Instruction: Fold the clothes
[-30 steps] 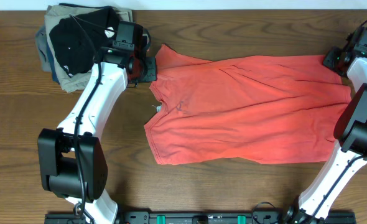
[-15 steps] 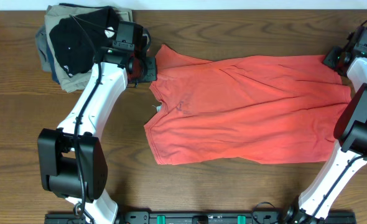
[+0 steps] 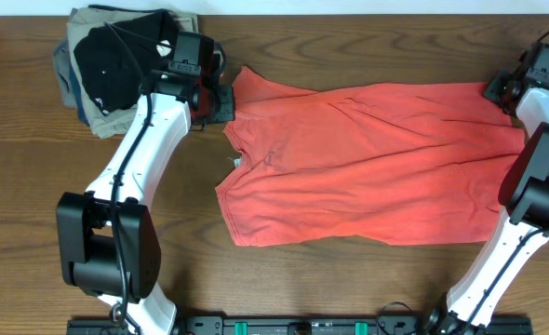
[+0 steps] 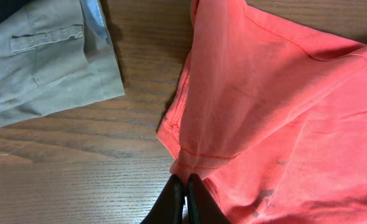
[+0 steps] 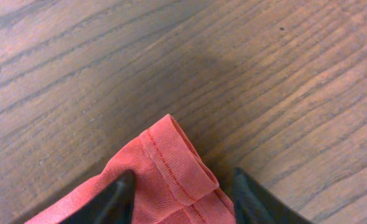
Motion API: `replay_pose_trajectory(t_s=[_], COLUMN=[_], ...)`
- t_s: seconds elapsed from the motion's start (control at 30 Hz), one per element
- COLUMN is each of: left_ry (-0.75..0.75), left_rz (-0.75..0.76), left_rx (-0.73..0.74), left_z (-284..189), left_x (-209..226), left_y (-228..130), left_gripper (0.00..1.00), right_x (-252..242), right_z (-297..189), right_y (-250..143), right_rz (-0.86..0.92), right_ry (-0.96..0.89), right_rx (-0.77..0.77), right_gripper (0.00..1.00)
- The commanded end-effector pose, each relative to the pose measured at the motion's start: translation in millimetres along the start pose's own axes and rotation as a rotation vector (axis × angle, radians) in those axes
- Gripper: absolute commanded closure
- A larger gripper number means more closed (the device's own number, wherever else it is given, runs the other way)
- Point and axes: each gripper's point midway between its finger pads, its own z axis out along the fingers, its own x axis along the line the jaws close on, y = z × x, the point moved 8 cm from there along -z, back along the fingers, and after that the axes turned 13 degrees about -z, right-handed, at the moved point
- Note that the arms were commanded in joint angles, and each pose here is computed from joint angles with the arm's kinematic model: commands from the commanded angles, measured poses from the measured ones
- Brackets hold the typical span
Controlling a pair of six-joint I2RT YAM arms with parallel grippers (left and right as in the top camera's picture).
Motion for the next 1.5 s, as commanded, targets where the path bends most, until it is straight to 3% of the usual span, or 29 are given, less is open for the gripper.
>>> replay_pose_trajectory(t_s=[0.0,0.5,0.9,1.1,1.47], left_ry=[-0.004,-0.009,-0.007,-0.021,-0.080], left_rz=[0.009,0.010,0.010,0.013,0.023], left_rx=[-0.012,-0.023,-0.025,-0.053,-0.166], left_z=[-3,-3,-3,-7,-68], left_x=[-1,-2,-2,-4,-12], left_y=[1,3,3,7,9], left_gripper=[0.94,0.94,0.94,0.94,0.94], right_x=[-14,-14,-14,-17,-26], right_z=[3,3,2,-23,-83], right_y=[1,0,0,19,45], right_rz=[0.021,0.021,0.021,0.042,0.091], right_ry=[-0.028,-0.028,-0.028,-0.031,-0.039], right_rx=[-0.003,0.008,0.010,-0.020,-0.067], right_gripper=[0.62,0.98,0.99,0.99,0.99])
